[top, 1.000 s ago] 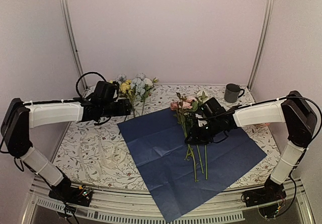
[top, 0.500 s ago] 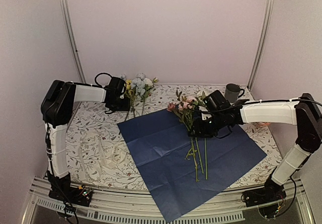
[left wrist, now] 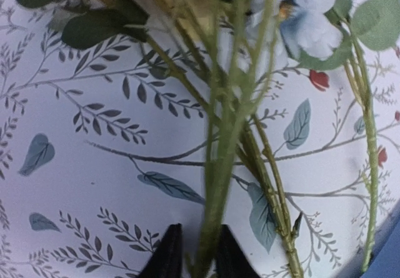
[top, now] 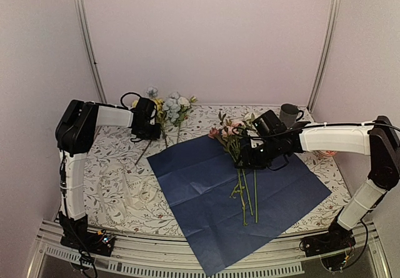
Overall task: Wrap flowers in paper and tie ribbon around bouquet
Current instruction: Pick up the fake flower from the corner of the board.
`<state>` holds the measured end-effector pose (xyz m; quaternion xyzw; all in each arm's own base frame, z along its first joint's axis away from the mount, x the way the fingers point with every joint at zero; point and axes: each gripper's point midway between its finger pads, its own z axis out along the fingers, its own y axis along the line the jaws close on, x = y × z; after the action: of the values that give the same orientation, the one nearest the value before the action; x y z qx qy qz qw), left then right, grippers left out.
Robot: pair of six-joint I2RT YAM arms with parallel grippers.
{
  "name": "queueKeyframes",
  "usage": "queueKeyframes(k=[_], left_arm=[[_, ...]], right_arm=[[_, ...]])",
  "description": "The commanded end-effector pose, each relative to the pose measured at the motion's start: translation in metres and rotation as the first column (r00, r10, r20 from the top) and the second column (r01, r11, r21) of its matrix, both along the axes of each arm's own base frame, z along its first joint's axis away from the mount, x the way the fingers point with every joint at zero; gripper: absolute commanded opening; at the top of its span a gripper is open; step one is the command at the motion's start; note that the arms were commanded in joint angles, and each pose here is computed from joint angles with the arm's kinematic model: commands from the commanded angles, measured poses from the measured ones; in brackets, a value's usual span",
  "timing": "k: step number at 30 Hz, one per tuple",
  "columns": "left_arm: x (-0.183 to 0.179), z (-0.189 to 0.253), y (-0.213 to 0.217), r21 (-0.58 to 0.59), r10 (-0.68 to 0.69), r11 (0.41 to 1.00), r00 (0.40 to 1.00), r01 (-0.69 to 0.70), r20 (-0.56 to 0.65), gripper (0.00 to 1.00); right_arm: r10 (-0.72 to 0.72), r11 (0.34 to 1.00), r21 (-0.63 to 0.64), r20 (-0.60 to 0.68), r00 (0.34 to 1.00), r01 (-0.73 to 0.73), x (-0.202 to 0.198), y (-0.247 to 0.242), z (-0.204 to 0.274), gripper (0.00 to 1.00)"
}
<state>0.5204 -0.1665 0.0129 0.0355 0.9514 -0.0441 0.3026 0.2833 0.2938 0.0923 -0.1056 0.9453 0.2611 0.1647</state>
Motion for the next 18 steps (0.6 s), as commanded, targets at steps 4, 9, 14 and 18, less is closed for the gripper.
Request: queueKeyframes(k=[4, 9, 14, 18], left_arm=[[-0.015, -0.009, 0.022, 0.090, 0.036, 0.995, 0.998, -0.031, -0.060, 0.00], [-0.015, 0.114, 0.042, 0.021, 0.145, 0.988, 0.955, -0.156, 0.260, 0.00], [-0.054, 0.256, 0.013, -0.053, 0.065, 0.998, 0.799, -0.042, 0.598, 0.00], [-0.127, 0.336, -0.053, -0.135, -0.074, 0.950, 0.622, 0.281, 0.779, 0.00]], right_arm=[[0.009, 1.000, 0.007, 0.037, 0.999, -0.009, 0.009, 0.003, 0.015, 0.39], [0.022, 0.999, 0.034, 0.083, 0.996, -0.025, 0.010, 0.004, 0.034, 0.39], [0.101, 0.971, 0.187, 0.239, 0.966, -0.147, 0.007, 0.025, 0.092, 0.39], [0.118, 0.872, 0.380, 0.449, 0.886, -0.309, -0.008, 0.044, 0.170, 0.39]])
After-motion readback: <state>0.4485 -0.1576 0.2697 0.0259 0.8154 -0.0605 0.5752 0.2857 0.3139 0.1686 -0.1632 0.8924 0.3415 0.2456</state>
